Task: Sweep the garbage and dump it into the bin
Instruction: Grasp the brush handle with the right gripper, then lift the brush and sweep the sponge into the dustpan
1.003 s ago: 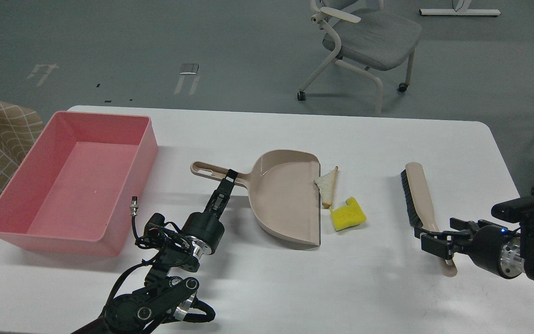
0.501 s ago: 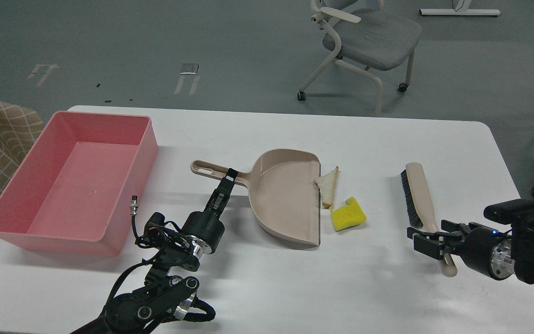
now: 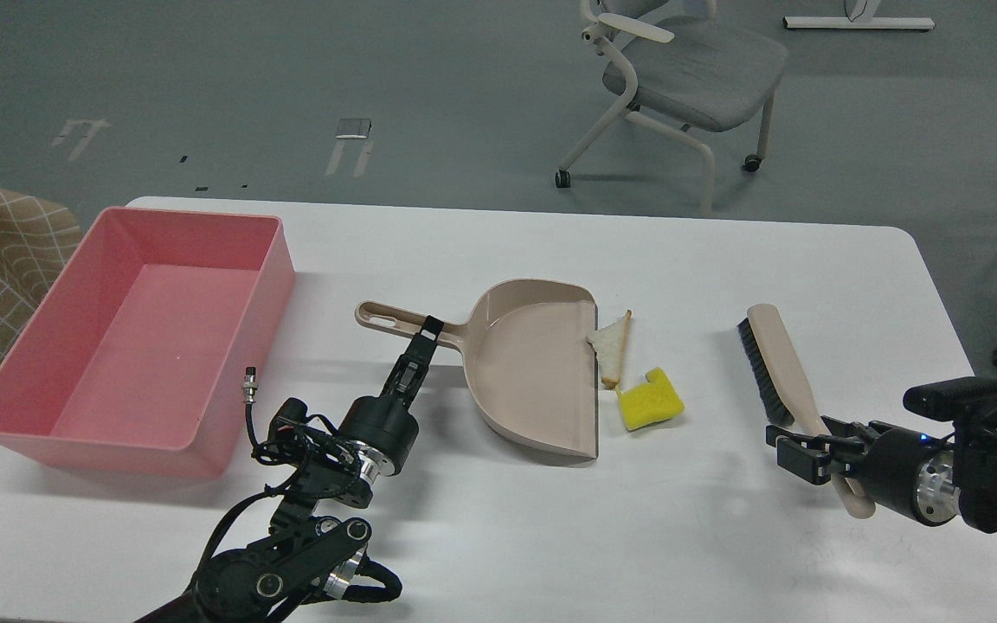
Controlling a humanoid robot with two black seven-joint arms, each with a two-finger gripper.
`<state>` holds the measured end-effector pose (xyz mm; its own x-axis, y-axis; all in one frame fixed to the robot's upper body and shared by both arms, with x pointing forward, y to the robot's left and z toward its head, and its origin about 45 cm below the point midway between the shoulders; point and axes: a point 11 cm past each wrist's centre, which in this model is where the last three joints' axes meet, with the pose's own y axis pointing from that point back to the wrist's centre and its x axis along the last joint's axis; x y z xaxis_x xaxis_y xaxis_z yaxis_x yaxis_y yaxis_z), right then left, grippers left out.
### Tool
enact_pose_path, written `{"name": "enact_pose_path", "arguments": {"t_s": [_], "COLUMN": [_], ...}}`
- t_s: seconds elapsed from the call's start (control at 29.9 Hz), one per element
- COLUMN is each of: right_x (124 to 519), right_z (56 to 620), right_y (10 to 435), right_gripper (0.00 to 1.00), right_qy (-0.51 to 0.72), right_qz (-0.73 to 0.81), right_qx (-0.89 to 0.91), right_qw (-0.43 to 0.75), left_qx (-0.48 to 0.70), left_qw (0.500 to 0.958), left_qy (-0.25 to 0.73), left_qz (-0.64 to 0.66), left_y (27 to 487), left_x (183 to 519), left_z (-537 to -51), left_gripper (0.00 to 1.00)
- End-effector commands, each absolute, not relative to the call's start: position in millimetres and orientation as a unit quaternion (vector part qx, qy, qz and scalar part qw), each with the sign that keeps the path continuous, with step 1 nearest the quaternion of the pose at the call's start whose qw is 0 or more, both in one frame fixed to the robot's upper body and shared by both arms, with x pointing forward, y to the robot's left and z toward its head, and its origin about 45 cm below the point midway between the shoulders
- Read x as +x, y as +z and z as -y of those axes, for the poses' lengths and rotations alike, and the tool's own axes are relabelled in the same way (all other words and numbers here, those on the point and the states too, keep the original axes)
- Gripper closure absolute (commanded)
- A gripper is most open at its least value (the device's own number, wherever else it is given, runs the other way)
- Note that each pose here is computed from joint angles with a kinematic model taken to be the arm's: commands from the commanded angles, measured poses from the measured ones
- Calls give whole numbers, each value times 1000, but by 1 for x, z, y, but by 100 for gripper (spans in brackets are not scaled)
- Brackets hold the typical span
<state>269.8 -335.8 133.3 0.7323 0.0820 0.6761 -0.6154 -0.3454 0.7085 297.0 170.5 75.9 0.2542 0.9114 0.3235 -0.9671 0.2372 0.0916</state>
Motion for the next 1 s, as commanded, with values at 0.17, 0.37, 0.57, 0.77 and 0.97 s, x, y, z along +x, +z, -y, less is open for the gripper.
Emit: {"name": "enact_pose_path", "arguments": {"t_s": [0.17,0.37,0.57,0.77,0.97], "right_x": [272,273,272,272,274], "right_z": [335,333,333,333,330], "right_y": [135,135,135,135,135], "right_gripper": [36,44,62,71,72], "right_qy": [323,323,323,323,324], "right_qz": [178,180,177,179,181], "right_qx": [754,756,757,758,759], "right_qw": [543,541,540,538,536], "left_qx": [138,138,139,139,141], "left_qw": [780,780,780,780,780], "left_qy": [602,602,602,602,603], "left_qz": [99,97,97,94,94], "left_y": [74,74,73,72,71], "left_x": [295,294,294,292,291], "left_z": [-170,-169,-170,-169,-170], "left_gripper": [82,83,83,82,82]}}
